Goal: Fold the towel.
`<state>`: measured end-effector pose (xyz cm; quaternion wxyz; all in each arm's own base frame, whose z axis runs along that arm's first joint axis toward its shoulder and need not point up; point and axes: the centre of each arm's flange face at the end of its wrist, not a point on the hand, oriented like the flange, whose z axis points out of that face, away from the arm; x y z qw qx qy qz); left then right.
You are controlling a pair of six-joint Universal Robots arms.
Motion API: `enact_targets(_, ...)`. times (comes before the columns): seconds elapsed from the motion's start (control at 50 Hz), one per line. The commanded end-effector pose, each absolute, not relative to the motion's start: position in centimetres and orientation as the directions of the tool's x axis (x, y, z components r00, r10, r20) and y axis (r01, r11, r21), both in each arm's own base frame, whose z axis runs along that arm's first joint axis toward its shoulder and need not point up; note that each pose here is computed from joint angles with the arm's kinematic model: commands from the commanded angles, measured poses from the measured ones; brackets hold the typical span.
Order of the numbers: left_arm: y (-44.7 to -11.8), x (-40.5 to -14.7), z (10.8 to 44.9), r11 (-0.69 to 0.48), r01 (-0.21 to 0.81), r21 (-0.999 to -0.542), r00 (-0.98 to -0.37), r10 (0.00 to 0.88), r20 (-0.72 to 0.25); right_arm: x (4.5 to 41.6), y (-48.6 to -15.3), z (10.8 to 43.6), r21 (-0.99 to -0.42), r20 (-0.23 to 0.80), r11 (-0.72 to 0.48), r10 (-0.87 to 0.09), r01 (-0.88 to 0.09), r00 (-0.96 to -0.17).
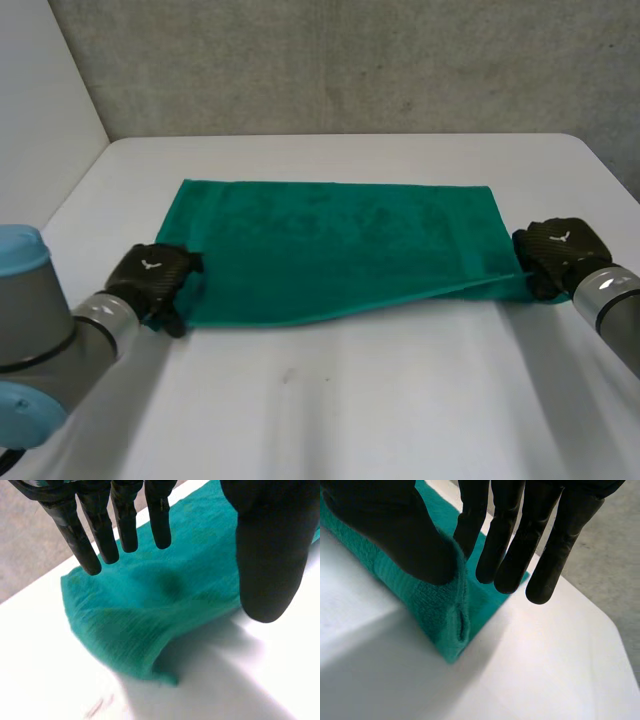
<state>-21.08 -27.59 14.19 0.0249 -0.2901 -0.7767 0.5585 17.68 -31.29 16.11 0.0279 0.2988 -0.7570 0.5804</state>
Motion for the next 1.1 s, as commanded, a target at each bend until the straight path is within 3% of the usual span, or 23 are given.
enact_targets(0.02,-28.4,-18.9,14.8,0.258,0.406,-0.877,-0.866,0.415,-0.279,16.2,-32.7,16.5,-0.867,0.402,0.142,-0.367,-0.478,-0.839)
enact_targets(0.2,-28.2,-18.6,14.0,0.283,0.404,-0.870,-0.870,0.414,-0.269,16.0,-32.7,16.3,-0.866,0.398,0.153,-0.367,-0.477,-0.841)
enact_targets(0.3,-28.1,-19.0,13.2,0.325,0.350,-0.879,-0.888,0.414,-0.201,15.9,-32.5,16.0,-0.864,0.394,0.163,-0.370,-0.477,-0.841)
enact_targets(0.32,-30.9,-20.3,10.9,0.324,0.296,-0.898,-0.900,0.410,-0.149,16.1,-32.1,15.2,-0.858,0.388,0.182,-0.382,-0.480,-0.839)
enact_targets(0.48,-32.7,-20.5,11.8,0.210,0.279,-0.937,-0.903,0.389,-0.182,16.2,-32.1,15.2,-0.858,0.388,0.180,-0.385,-0.480,-0.837)
enact_targets(0.7,-32.3,-20.3,12.6,0.204,0.278,-0.939,-0.906,0.381,-0.185,16.5,-31.8,15.2,-0.853,0.397,0.172,-0.398,-0.492,-0.827)
enact_targets(0.84,-29.4,-19.5,14.6,0.221,0.293,-0.930,-0.905,0.378,-0.195,17.5,-30.7,16.5,-0.832,0.434,0.141,-0.434,-0.536,-0.789)
enact_targets(0.94,-25.7,-18.5,15.6,0.274,0.402,-0.874,-0.868,0.417,-0.269,17.5,-27.6,18.4,-0.714,0.535,0.135,-0.528,-0.687,-0.660)
enact_targets(0.96,-24.3,-18.0,15.6,0.309,0.440,-0.843,-0.854,0.434,-0.287,17.2,-26.3,18.5,-0.652,0.552,0.149,-0.580,-0.744,-0.599)
enact_targets(1.04,-21.0,-17.0,16.2,0.370,0.521,-0.769,-0.815,0.481,-0.321,16.6,-23.3,18.0,-0.505,0.540,0.176,-0.699,-0.845,-0.469)
enact_targets(1.06,-20.5,-16.9,16.3,0.377,0.533,-0.757,-0.809,0.491,-0.324,16.3,-22.0,17.8,-0.444,0.523,0.173,-0.747,-0.879,-0.410)
enact_targets(1.1,-19.6,-16.8,16.6,0.384,0.549,-0.743,-0.798,0.505,-0.329,16.1,-20.9,17.9,-0.382,0.514,0.145,-0.787,-0.913,-0.340)
